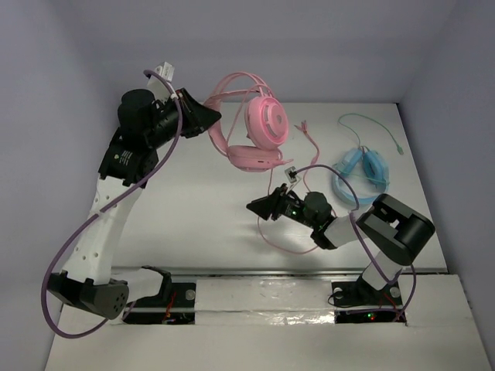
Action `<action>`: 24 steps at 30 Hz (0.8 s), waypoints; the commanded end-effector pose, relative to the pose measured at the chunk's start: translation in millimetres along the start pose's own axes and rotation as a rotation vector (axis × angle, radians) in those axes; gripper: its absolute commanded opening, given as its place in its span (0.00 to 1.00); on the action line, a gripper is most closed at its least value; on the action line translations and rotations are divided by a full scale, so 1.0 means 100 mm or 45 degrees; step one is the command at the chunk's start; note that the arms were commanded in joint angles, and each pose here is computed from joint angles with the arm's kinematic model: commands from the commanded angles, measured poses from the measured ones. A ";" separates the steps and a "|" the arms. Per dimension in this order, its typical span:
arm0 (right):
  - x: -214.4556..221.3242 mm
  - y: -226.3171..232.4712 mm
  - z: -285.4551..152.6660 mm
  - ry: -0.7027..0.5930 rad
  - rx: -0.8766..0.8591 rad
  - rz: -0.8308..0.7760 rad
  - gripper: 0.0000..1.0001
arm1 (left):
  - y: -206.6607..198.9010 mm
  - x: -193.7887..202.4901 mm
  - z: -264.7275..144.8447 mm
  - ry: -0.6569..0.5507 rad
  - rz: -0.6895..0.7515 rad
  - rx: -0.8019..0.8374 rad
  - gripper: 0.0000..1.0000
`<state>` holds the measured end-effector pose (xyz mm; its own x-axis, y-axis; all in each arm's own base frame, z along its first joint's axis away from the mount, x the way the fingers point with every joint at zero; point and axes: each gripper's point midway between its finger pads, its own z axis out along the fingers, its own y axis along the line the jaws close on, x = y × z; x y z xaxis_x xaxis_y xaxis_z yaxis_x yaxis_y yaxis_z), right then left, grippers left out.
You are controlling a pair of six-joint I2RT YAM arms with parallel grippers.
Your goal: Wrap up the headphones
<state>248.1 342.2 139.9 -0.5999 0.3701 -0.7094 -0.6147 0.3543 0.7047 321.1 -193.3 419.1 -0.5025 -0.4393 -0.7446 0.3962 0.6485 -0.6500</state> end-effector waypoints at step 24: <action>0.80 0.87 -0.01 0.389 0.115 -0.061 0.00 | 1.19 -0.49 -0.14 -0.806 -0.436 -0.407 0.00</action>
<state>149.3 400.9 140.4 -0.7182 0.1005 -0.6886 -0.6083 0.3900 0.6913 379.9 -113.4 318.3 -0.2239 -0.7961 -0.5623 -0.0816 0.5902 -0.8031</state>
